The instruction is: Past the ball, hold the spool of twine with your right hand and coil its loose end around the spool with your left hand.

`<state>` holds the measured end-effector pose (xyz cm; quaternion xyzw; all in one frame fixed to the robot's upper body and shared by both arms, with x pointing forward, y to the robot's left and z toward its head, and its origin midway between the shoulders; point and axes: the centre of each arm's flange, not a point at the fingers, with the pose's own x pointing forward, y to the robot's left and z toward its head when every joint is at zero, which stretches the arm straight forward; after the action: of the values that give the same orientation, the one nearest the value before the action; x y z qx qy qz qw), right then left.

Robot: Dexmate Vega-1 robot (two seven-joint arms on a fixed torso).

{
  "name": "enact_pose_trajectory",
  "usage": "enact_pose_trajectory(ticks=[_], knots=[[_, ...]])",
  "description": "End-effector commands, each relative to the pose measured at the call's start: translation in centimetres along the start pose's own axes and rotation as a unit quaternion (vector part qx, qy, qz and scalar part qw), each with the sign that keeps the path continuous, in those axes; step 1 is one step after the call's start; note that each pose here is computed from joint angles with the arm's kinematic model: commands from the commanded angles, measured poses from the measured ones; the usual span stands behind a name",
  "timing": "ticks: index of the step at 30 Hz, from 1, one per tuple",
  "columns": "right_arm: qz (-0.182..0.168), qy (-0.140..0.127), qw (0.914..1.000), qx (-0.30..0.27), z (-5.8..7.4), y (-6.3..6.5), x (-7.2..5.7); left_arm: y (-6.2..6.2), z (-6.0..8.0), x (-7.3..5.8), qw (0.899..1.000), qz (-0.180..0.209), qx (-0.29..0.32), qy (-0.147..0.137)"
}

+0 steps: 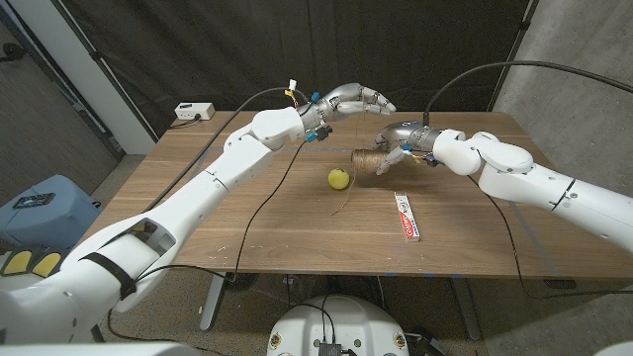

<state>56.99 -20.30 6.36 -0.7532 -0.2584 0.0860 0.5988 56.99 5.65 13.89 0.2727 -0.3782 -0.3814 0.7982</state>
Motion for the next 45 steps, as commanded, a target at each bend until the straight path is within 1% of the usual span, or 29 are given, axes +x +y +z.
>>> enact_pose_trajectory(ticks=[1, 15, 22, 30, 45], knots=[[-0.002, -0.007, 1.0, -0.002, 0.2, 0.0, -0.8, 0.1, -0.3, 0.1, 1.0, -0.001, -0.006, 0.0], [-0.008, -0.004, 0.9999, -0.007, -0.1, -0.5, -2.1, 0.5, -0.7, 0.2, 1.0, 0.001, -0.008, 0.001], [-0.017, -0.012, 0.9997, -0.011, 0.3, -0.8, -3.0, 0.7, -1.1, 0.1, 1.0, 0.0, -0.009, 0.005], [-0.021, -0.02, 0.9995, -0.013, 0.8, -1.2, -3.2, 1.0, -1.3, 0.3, 1.0, -0.002, -0.008, 0.007], [-0.015, -0.025, 0.9995, -0.012, 1.3, -0.9, -3.5, 1.8, -1.5, 0.6, 1.0, -0.002, -0.003, 0.011]])
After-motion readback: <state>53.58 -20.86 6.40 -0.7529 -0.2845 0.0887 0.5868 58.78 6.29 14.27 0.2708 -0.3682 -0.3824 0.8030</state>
